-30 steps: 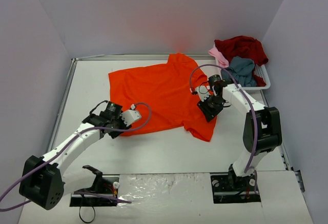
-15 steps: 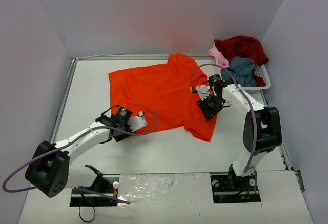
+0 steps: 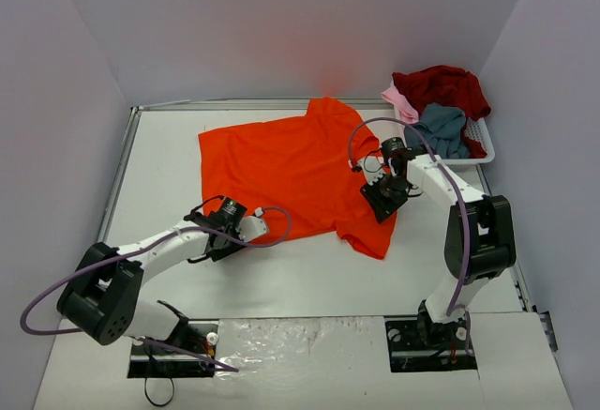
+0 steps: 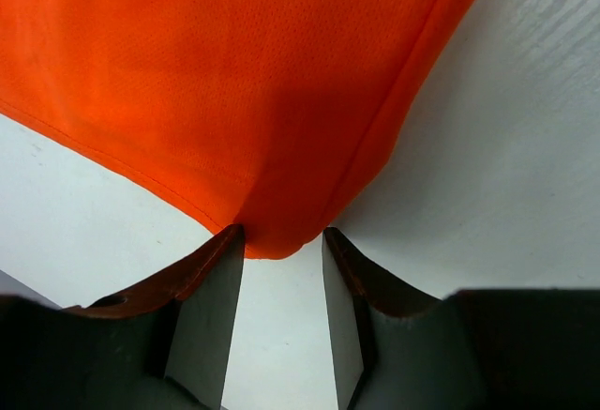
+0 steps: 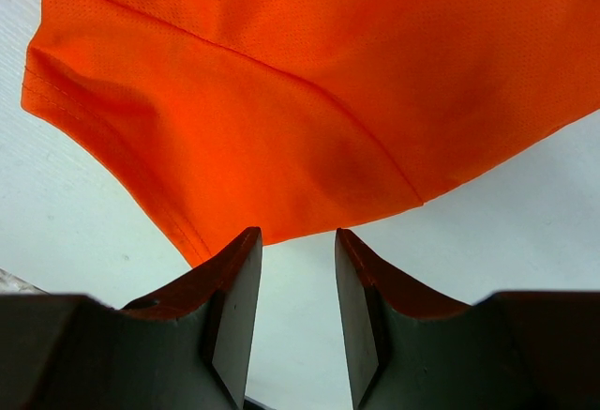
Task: Fold and stack the t-shirts
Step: Grap the side of the flattened tshirt closest away from the robot with both arms
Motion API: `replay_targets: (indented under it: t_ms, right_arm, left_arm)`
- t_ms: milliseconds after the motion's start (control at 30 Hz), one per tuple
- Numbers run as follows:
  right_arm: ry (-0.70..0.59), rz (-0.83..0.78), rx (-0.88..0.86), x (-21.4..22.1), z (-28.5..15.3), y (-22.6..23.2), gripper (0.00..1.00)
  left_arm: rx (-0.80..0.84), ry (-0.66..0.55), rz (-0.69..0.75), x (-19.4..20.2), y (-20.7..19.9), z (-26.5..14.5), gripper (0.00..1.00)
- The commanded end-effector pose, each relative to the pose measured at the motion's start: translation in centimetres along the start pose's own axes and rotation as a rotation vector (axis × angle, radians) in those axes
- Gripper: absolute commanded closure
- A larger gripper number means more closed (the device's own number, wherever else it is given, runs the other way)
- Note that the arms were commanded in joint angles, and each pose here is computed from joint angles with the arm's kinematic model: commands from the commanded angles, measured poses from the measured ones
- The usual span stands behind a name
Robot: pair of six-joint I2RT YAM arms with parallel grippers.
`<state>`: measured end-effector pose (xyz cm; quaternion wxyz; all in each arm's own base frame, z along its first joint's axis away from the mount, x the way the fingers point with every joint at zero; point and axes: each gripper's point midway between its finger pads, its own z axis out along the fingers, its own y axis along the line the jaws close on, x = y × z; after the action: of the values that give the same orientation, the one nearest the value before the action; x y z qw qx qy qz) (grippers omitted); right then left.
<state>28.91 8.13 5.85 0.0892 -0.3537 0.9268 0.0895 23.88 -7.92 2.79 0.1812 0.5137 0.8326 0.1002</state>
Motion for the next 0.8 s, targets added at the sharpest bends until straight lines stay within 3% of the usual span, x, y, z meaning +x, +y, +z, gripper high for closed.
replay_targets:
  t_ms: [0,300,500,767]
  right_arm:
    - [0.035,0.029,0.005,1.2,-0.1,0.0,0.66]
    - [0.040,0.030,0.019,1.5,-0.2,-0.2,0.66]
    - [0.052,0.028,0.031,1.9,-0.3,-0.2,0.66]
    - [0.049,-0.003,0.049,2.8,-1.7,0.2,0.64]
  left_arm:
    - [-0.025,0.017,0.012,0.0,0.5,0.2,0.63]
    - [-0.057,0.063,0.002,0.5,1.0,1.0,0.69]
    - [-0.067,0.062,-0.017,0.0,1.4,0.9,0.97]
    - [-0.116,0.024,-0.010,-0.7,2.8,-1.1,0.98]
